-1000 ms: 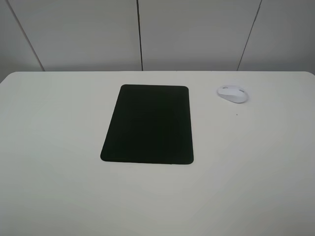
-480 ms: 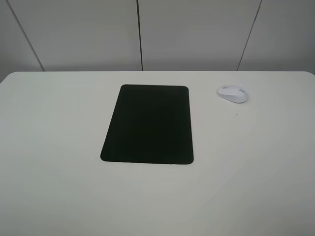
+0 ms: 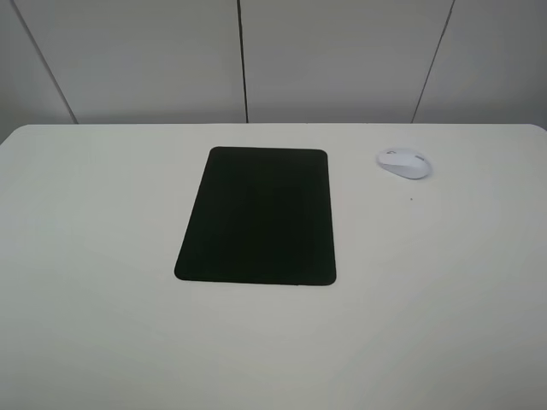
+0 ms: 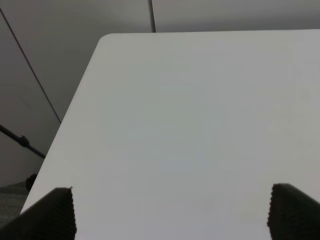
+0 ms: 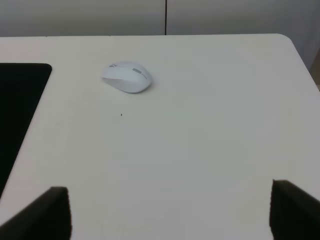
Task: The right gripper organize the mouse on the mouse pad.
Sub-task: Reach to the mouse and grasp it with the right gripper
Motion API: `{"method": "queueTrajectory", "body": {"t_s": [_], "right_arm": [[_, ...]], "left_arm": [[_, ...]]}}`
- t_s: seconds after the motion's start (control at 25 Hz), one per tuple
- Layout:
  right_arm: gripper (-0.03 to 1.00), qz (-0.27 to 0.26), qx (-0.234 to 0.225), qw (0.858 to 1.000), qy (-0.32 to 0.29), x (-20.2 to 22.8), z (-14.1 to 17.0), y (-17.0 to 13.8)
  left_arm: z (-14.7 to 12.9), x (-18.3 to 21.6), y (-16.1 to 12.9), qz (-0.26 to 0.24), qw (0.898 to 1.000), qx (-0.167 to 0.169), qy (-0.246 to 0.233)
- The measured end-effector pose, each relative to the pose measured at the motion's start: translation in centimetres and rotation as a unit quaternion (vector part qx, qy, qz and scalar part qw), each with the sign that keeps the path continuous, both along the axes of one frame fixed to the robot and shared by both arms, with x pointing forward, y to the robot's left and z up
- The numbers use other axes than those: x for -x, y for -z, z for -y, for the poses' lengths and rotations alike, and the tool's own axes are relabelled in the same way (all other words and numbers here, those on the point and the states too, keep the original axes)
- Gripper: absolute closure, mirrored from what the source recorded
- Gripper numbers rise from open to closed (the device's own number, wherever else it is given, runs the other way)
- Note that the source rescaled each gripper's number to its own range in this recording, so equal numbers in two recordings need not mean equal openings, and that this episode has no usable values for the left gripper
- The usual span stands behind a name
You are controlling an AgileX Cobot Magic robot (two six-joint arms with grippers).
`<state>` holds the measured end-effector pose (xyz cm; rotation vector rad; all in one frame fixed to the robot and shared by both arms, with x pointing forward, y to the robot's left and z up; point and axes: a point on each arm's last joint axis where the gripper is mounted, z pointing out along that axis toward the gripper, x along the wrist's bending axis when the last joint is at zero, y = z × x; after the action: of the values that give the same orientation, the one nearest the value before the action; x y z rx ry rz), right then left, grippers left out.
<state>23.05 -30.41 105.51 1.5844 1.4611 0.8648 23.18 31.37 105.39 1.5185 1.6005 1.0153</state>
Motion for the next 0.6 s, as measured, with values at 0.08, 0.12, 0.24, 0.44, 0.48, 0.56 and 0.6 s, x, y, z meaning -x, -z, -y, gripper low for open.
{"method": "queueTrajectory", "body": {"t_s": [0.08,0.12,0.24,0.44,0.48,0.56,0.6], "right_arm": [[-0.03,-0.002,0.0,1.0,0.0,-0.1,0.0,0.0],[-0.03,-0.005,0.0,1.0,0.0,-0.2,0.0,0.0],[-0.03,-0.03,0.017,0.999,-0.019,-2.3,0.0,-1.3],[-0.03,-0.111,0.054,0.99,-0.068,-7.4,-0.1,-2.4],[-0.03,-0.13,0.059,0.987,-0.079,-8.7,-0.2,-2.4],[-0.03,-0.155,0.066,0.981,-0.097,-11.0,-0.2,-2.4],[-0.03,-0.168,0.07,0.977,-0.107,-12.3,-0.3,-2.3]], "left_arm": [[0.0,0.0,0.0,0.0,1.0,0.0,0.0],[0.0,0.0,0.0,0.0,1.0,0.0,0.0],[0.0,0.0,0.0,0.0,1.0,0.0,0.0],[0.0,0.0,0.0,0.0,1.0,0.0,0.0],[0.0,0.0,0.0,0.0,1.0,0.0,0.0],[0.0,0.0,0.0,0.0,1.0,0.0,0.0],[0.0,0.0,0.0,0.0,1.0,0.0,0.0]]}}
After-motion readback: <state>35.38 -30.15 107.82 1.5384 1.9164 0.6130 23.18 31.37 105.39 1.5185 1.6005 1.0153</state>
